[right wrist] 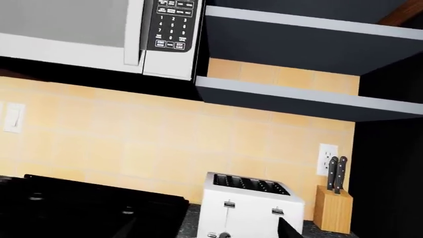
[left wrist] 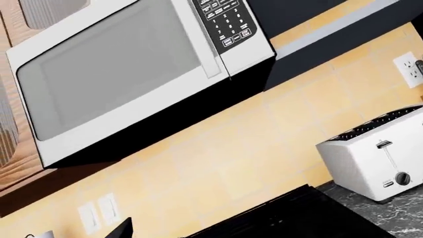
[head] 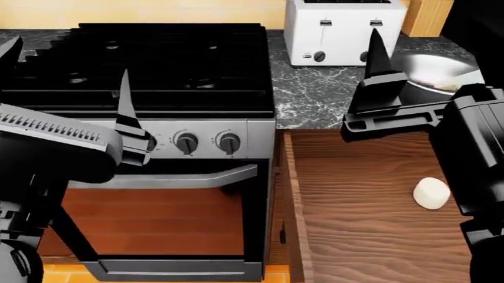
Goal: Place the bar in the bowl and close the drawer.
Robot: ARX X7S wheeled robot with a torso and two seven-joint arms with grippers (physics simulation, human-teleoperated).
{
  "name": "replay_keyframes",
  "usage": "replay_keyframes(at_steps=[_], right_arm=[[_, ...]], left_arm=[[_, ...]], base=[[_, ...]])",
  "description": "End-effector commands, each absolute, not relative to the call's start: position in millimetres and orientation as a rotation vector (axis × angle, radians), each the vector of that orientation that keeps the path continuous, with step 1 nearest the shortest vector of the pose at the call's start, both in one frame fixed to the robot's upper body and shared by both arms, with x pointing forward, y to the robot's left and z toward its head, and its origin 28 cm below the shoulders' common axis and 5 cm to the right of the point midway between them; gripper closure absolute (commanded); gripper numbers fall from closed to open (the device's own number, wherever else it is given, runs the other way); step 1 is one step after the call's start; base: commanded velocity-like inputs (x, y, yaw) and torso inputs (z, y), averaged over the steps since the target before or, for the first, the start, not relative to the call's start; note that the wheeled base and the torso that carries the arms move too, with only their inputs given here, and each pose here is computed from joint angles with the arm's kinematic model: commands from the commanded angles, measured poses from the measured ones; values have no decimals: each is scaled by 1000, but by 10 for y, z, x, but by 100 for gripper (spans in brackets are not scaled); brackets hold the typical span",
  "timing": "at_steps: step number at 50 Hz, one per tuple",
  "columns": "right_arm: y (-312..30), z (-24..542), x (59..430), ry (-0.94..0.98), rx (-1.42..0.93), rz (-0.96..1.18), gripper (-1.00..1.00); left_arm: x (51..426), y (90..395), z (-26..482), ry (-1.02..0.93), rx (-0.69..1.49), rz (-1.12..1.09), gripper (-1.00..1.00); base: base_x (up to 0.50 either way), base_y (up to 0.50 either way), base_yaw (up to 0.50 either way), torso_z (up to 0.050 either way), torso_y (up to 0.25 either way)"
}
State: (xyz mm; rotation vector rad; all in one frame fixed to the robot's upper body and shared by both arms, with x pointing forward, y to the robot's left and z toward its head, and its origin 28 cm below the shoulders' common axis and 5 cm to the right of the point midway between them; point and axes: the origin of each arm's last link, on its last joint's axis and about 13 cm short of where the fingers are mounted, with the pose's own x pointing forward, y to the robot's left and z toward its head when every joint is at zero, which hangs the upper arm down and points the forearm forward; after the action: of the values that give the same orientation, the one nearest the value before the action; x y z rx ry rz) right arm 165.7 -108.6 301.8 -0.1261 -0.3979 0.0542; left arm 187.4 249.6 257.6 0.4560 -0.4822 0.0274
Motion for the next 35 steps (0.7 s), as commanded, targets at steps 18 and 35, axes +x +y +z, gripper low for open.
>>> replay_keyframes(at_steps=[18,35], right_arm=[[-1118,3039,1604,-407,-136,34,-100],[-1115,3022,1610,-410,-130,38,-100]], left_arm=[[2030,2441,2755,-540,482,-12,-100],[2035,2445,2765,-544,479,-11,-100]], base=[[-1,394,0,0,0],[4,281,0,0,0]])
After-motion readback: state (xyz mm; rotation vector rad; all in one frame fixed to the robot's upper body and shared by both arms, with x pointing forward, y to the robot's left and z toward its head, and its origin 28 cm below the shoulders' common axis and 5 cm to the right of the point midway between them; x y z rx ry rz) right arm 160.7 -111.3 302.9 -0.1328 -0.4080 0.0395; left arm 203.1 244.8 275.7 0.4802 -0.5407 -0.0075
